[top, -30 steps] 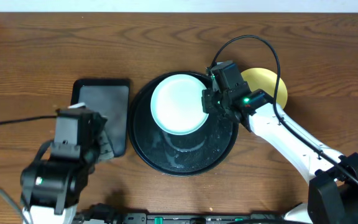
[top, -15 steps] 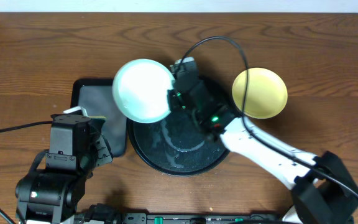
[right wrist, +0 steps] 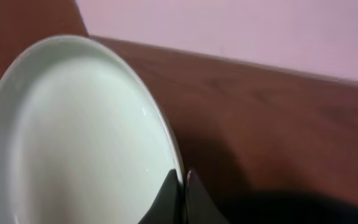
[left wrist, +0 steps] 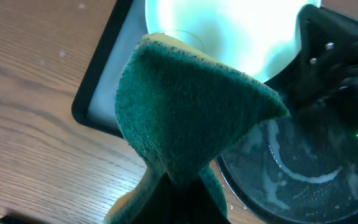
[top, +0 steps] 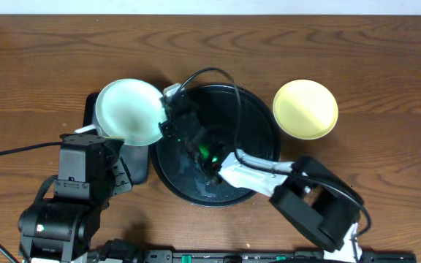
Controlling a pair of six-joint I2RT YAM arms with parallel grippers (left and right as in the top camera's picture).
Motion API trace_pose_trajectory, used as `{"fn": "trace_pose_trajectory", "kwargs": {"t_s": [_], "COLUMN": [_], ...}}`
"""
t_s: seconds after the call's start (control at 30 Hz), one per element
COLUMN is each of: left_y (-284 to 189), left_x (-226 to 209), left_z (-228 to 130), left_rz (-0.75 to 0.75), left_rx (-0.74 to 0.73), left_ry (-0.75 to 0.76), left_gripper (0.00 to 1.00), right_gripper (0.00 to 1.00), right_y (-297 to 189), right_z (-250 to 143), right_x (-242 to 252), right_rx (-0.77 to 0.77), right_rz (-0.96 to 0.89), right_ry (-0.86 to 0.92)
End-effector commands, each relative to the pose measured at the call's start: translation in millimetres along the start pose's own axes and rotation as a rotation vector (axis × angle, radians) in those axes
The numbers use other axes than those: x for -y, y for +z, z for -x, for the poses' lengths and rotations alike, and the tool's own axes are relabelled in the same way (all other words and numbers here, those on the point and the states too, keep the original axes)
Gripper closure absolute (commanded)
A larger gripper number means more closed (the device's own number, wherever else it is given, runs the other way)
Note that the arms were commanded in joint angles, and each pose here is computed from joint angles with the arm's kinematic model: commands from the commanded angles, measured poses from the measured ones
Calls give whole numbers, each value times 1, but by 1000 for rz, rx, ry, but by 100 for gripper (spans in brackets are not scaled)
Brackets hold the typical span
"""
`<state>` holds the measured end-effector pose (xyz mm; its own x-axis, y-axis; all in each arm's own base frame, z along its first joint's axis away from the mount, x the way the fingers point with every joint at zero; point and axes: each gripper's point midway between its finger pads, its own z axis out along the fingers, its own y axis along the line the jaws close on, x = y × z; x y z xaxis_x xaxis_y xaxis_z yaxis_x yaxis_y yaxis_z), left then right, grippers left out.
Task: Clean dirty plates on tray and stack at the side
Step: 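Lift the mint plate off the tray with the right gripper, tilting it, then carry the mint plate right and stack it on the yellow plate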
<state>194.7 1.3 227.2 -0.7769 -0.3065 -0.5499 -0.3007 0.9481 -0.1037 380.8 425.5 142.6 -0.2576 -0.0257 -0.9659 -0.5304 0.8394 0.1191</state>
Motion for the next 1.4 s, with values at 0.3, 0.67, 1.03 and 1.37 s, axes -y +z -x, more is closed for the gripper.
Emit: {"fn": "trace_pose_trajectory", "kwargs": {"t_s": [0.3,0.67,1.03,1.37], "left_y": [2,2,2,2], "left_x": [1,1,1,2], "left_z": [1,1,1,2], "left_rz": [-5,-5,-5,-6], "left_rx": [1,1,1,3], "left_ry": [17,17,17,17], "left_gripper": [92,93,93,93], "right_gripper": [98,99,99,99], "right_y": [-19,-30,-36,-6], "right_z": [82,102,108,64], "right_x": [-28,-40,-59,2], "right_rx": [346,438,463,235], "right_rz": [-55,-95,-68,-114], "right_ry": [-528,-742,-700,-123]}}
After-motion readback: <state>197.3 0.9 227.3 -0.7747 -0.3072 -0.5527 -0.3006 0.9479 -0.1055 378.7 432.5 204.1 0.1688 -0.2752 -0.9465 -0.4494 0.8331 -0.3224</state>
